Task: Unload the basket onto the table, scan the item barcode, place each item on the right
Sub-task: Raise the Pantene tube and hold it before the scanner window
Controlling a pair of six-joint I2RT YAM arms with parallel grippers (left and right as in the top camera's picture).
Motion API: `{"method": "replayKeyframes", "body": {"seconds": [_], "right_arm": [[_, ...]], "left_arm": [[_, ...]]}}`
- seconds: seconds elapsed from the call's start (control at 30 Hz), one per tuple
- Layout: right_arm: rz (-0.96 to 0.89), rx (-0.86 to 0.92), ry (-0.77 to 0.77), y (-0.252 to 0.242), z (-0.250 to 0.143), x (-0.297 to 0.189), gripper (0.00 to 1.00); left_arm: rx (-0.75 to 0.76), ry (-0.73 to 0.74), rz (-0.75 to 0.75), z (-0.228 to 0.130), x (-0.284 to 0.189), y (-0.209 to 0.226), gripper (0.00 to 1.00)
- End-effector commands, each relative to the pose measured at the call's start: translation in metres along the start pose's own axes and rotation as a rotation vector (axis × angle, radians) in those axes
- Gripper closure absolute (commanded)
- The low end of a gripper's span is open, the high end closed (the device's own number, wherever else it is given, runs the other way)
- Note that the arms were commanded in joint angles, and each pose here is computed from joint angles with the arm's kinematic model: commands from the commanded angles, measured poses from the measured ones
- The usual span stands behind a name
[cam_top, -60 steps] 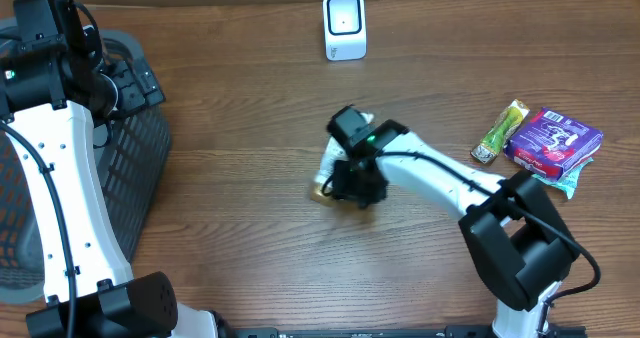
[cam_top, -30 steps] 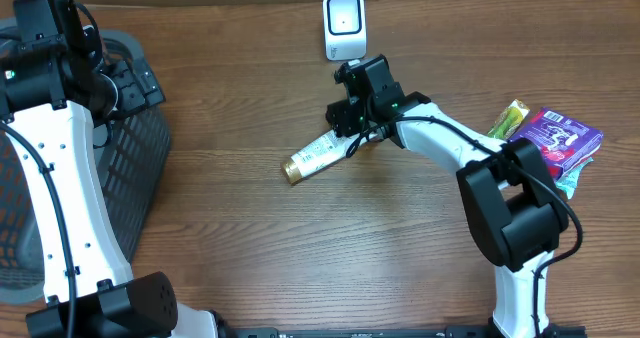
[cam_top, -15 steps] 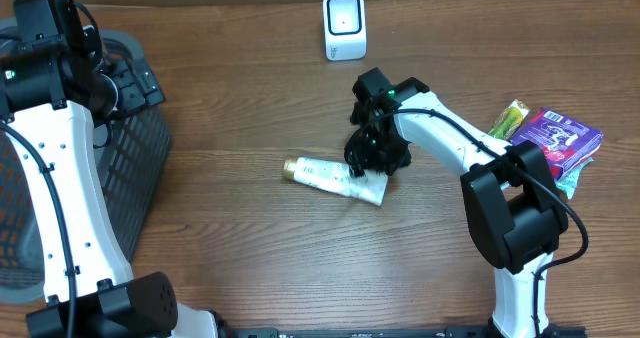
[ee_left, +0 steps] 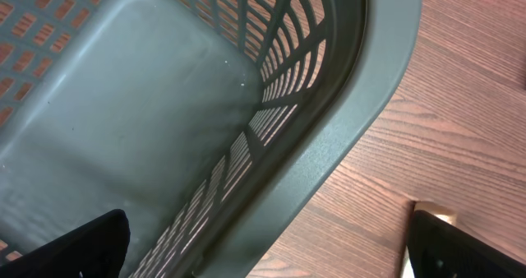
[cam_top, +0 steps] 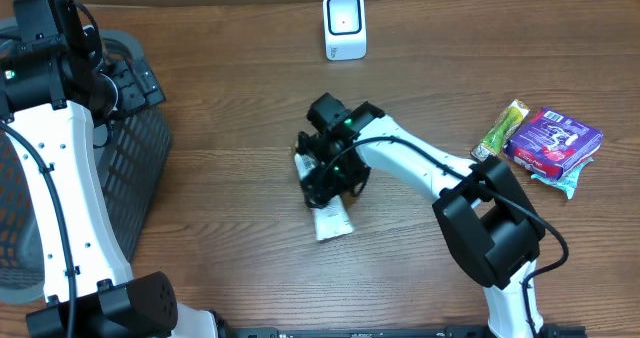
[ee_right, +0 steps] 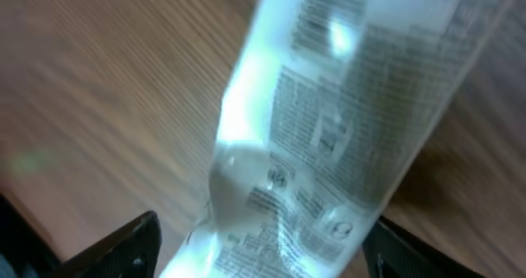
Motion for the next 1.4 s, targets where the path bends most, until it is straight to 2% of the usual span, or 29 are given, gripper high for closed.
{"method": "replayKeyframes", "body": {"seconds": [0.0, 0.03, 0.07, 0.1, 0.13, 0.3, 0.4, 0.5, 0.7, 0.8, 0.83, 0.9, 0.97, 1.03, 1.07, 1.17, 1.37], "right_arm": [[0.018, 0.253, -0.088, -0.003, 0.017, -0.003, 0.22], [0.021, 0.301, -0.108, -0.003, 0.021, -0.003, 0.23], [0.010, 0.337, -0.123, -0.005, 0.023, -0.003, 0.20], [-0.036, 0.412, -0.136, -0.011, 0.024, -0.004, 0.12], [-0.064, 0.456, -0.141, -0.016, 0.023, -0.006, 0.08], [-0.074, 0.570, -0.093, -0.034, 0.010, -0.012, 0.07], [-0.057, 0.561, -0.052, -0.034, 0.000, -0.007, 0.07], [0.017, 0.536, -0.012, -0.028, -0.011, 0.007, 0.05], [0.301, 0.510, -0.019, -0.012, -0.021, 0.029, 0.06], [0.329, 0.671, -0.006, -0.010, -0.026, 0.040, 0.08], [0.333, 0.713, -0.007, -0.008, -0.027, 0.045, 0.10], [0.340, 0.809, -0.027, -0.004, -0.029, 0.061, 0.23], [0.326, 0.869, -0.035, -0.006, -0.031, 0.065, 0.42], [0.324, 0.858, -0.066, -0.007, -0.027, 0.065, 0.79], [0.324, 0.850, -0.081, -0.008, -0.024, 0.065, 0.93], [0.323, 0.793, -0.117, -0.008, -0.018, 0.060, 0.96], [0.220, 0.439, -0.283, -0.003, -0.002, 0.000, 0.96]], "left_arm": [[-0.015, -0.004, -0.004, 0.002, -0.001, 0.001, 0.00], [-0.015, -0.004, -0.004, 0.002, -0.001, 0.001, 0.00], [-0.015, -0.004, -0.004, 0.002, -0.001, 0.001, 0.00], [-0.015, -0.004, -0.004, 0.002, -0.001, 0.001, 0.00], [-0.015, -0.004, -0.004, 0.002, -0.001, 0.001, 0.00], [-0.015, -0.004, -0.004, 0.002, -0.001, 0.001, 0.00], [-0.015, -0.004, -0.004, 0.002, -0.001, 0.001, 0.00], [-0.015, -0.004, -0.004, 0.002, -0.001, 0.001, 0.00], [-0.015, -0.004, -0.004, 0.002, -0.001, 0.001, 0.01], [-0.015, -0.004, -0.004, 0.002, -0.001, 0.001, 0.00], [-0.014, -0.004, -0.004, 0.002, -0.001, 0.001, 0.00], [-0.015, -0.004, -0.004, 0.002, -0.001, 0.001, 0.00], [-0.014, -0.003, -0.004, 0.002, -0.001, 0.001, 0.00], [-0.015, -0.004, -0.004, 0.002, -0.001, 0.001, 0.00], [-0.015, -0.004, -0.004, 0.002, -0.001, 0.001, 0.00], [-0.015, -0.004, -0.004, 0.002, -0.001, 0.001, 0.00], [-0.015, -0.004, -0.004, 0.002, -0.001, 0.001, 0.00]]}}
Point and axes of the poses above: each gripper's point midway between its finger pads, its own x axis out along the fingers, its own y axis along the line the jaws close on, z = x × y, the point moved 7 cm from there along -x, back along the fingers, and after that the axes turned 8 degrees about -x, right-handed, at the moved point
